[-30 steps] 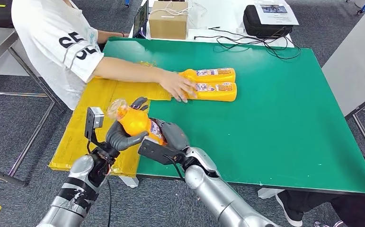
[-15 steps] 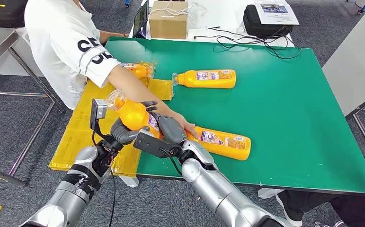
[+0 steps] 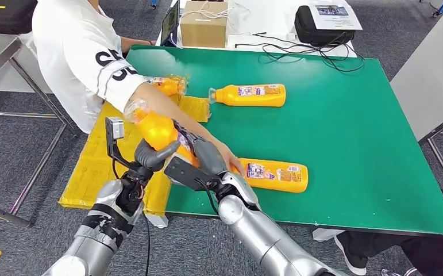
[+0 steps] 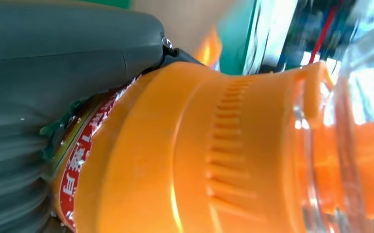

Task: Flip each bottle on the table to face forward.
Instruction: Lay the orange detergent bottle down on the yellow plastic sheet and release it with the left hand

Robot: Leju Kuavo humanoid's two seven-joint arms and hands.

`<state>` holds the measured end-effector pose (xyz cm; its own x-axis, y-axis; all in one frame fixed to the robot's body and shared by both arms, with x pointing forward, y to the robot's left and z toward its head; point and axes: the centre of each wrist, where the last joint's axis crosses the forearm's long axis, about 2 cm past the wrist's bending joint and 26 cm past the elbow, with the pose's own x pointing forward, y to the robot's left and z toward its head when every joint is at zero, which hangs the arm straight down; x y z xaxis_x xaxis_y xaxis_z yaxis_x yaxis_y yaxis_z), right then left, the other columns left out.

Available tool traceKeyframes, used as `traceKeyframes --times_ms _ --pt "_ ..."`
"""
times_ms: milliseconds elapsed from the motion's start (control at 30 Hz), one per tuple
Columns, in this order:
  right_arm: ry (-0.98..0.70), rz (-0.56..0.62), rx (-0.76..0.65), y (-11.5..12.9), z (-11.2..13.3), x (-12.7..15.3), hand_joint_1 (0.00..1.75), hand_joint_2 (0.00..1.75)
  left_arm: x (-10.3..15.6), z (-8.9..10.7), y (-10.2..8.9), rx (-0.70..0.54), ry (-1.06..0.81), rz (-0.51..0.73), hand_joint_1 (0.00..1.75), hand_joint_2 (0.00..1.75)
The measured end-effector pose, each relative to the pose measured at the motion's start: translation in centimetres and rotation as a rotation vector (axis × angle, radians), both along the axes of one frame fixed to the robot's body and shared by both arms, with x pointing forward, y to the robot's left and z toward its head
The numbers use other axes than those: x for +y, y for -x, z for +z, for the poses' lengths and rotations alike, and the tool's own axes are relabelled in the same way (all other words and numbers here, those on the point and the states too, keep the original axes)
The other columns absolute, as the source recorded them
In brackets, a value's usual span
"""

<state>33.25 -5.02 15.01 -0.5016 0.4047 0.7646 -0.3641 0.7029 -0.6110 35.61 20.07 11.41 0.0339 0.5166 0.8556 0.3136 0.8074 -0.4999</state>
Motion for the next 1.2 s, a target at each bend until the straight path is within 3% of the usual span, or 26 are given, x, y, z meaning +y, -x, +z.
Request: traceKeyframes --times_ms 267,467,567,667,767,967,1200 --pt "-0.181 -0.103 0.007 0.5 -0.5 -2.8 0.0 1.75 3.4 0.8 -0.6 -0.025 0.061 0.27 1.75 1.75" --pt "-0.277 -0.176 0.006 0.7 -0.8 -5.2 0.0 1.75 7.6 1.4 -1.7 -0.078 0.011 0.413 1.75 1.75" --pt "-0.32 -0.203 0.009 0.8 -0.8 -6.2 0.0 1.75 9.3 1.4 -2.0 -0.106 -0.093 0.478 1.75 1.75" --pt "-0.371 -0.223 0.022 0.8 -0.9 -7.4 0.0 1.75 11.1 1.5 -2.5 -0.172 -0.321 0.537 1.75 1.75" --pt "-0.391 -0.238 0.031 0.8 -1.0 -8.3 0.0 1.75 12.4 1.7 -3.0 -0.213 -0.448 0.554 1.75 1.75" --pt "-0.402 -0.252 0.029 0.8 -1.1 -9.0 0.0 1.75 13.4 1.5 -3.1 -0.219 -0.522 0.564 1.75 1.75" --pt "-0.432 -0.227 0.021 0.8 -1.0 -9.7 0.0 1.75 14.7 1.3 -3.2 -0.392 -0.987 0.469 1.75 1.75"
